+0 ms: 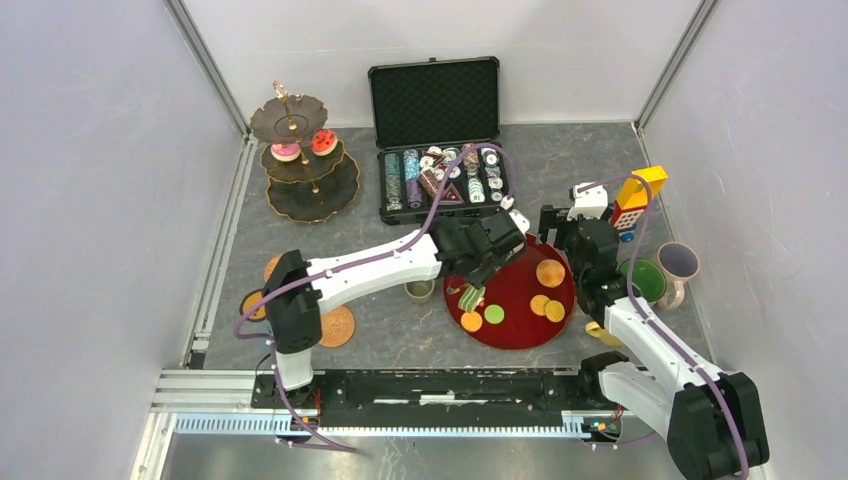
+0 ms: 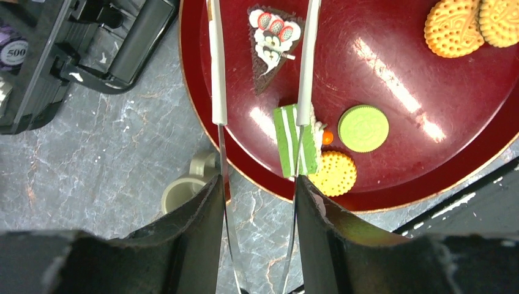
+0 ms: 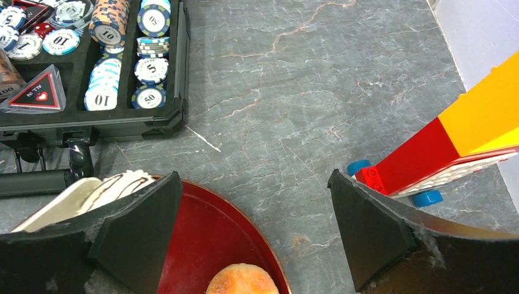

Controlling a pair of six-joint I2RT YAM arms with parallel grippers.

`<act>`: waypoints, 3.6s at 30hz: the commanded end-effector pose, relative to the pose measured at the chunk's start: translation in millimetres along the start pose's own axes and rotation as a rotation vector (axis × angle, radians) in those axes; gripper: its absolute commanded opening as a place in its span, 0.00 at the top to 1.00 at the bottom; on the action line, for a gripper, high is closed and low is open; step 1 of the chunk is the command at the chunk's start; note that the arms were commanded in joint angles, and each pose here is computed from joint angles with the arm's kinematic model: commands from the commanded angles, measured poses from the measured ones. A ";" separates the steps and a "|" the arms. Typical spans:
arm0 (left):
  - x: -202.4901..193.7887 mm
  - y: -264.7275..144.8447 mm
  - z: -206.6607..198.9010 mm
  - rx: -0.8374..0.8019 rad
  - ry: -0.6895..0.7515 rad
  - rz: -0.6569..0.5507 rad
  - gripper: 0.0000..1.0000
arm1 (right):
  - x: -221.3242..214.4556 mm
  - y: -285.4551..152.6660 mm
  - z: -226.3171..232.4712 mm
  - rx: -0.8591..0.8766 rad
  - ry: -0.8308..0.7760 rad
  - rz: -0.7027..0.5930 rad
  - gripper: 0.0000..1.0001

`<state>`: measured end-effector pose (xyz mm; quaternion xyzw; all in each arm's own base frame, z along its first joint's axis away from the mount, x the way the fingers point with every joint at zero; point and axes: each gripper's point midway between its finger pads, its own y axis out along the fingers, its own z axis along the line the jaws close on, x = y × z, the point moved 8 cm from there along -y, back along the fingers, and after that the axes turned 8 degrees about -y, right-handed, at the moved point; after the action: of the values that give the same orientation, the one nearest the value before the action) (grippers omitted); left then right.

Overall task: Serve the afternoon tea
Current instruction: Pick up the desert from the tray, then place the desert on the desert table.

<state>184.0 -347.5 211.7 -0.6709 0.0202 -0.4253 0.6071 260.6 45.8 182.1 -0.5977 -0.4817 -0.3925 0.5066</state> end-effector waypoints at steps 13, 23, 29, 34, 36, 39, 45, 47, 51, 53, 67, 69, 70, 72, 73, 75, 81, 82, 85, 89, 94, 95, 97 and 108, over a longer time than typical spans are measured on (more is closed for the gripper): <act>-25.3 -74.4 84.8 0.363 -0.076 -0.188 0.96 | 11.0 3.1 -0.3 0.000 0.016 -0.040 0.02; -51.9 -60.2 151.1 0.547 -0.401 -0.194 0.98 | 11.0 3.4 -0.1 0.002 0.018 -0.040 0.02; -38.3 -29.2 185.0 0.674 -0.528 -0.286 0.98 | 10.2 4.8 2.2 0.016 0.025 -0.043 0.02; -24.0 0.1 204.5 0.774 -0.578 -0.271 0.98 | 9.6 6.7 4.6 0.033 0.031 -0.038 0.02; -19.8 14.0 212.4 0.784 -0.585 -0.250 0.98 | 8.4 6.9 4.8 0.032 0.031 -0.038 0.02; -12.9 33.1 221.5 0.761 -0.608 -0.204 0.98 | 8.4 7.6 4.9 0.032 0.031 -0.036 0.02; -0.9 51.6 238.1 0.776 -0.646 -0.220 0.98 | 6.3 9.9 7.0 0.042 0.031 -0.028 0.02; 2.1 56.1 244.8 0.777 -0.652 -0.222 0.98 | 6.1 10.4 6.7 0.038 0.029 -0.024 0.02; 8.1 64.8 261.9 0.770 -0.674 -0.208 0.98 | 5.7 9.9 5.6 0.029 0.025 -0.024 0.02; 9.1 69.0 268.9 0.758 -0.692 -0.198 0.98 | 5.3 10.2 5.5 0.029 0.025 -0.023 0.02; -6.3 83.3 299.5 0.840 -0.765 -0.157 0.91 | 4.8 11.6 6.4 0.033 0.024 -0.019 0.02; -7.8 86.0 302.1 0.829 -0.769 -0.151 0.87 | 4.4 11.4 6.1 0.033 0.023 -0.018 0.02; -8.4 88.1 303.7 0.816 -0.772 -0.146 0.83 | 4.5 11.3 6.1 0.033 0.025 -0.019 0.02; -9.7 90.7 305.9 0.795 -0.782 -0.133 0.80 | 4.9 11.0 5.8 0.031 0.025 -0.020 0.02; -10.9 92.0 307.3 0.788 -0.788 -0.127 0.79 | 4.8 11.0 5.6 0.030 0.025 -0.020 0.02; -12.2 92.4 309.7 0.786 -0.800 -0.126 0.78 | 4.4 10.9 5.9 0.031 0.025 -0.019 0.02; -12.3 89.6 314.1 0.781 -0.810 -0.134 0.65 | 4.2 11.6 6.4 0.034 0.024 -0.018 0.02; -12.3 89.2 314.1 0.779 -0.813 -0.135 0.63 | 4.4 11.5 6.4 0.035 0.025 -0.019 0.02; -13.4 89.1 313.3 0.768 -0.812 -0.130 0.60 | 4.2 11.5 6.2 0.034 0.025 -0.019 0.02; -13.2 85.9 310.4 0.739 -0.817 -0.132 0.53 | 3.8 11.4 6.5 0.036 0.023 -0.018 0.02; -15.6 77.7 308.4 0.725 -0.823 -0.141 0.48 | 3.9 11.3 6.8 0.039 0.023 -0.018 0.02; -16.3 76.9 308.0 0.723 -0.823 -0.140 0.47 | 4.2 11.3 6.6 0.039 0.025 -0.020 0.02; -16.8 74.3 307.7 0.721 -0.820 -0.142 0.45 | 4.1 11.3 6.7 0.039 0.024 -0.019 0.02; -15.5 66.4 303.3 0.677 -0.830 -0.164 0.40 | 3.5 11.6 7.1 0.041 0.023 -0.017 0.02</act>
<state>384.4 -110.6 154.0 -0.5301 -0.3734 -0.1396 0.7483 266.3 51.8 168.7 -0.5949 -0.4793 -0.3716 0.5275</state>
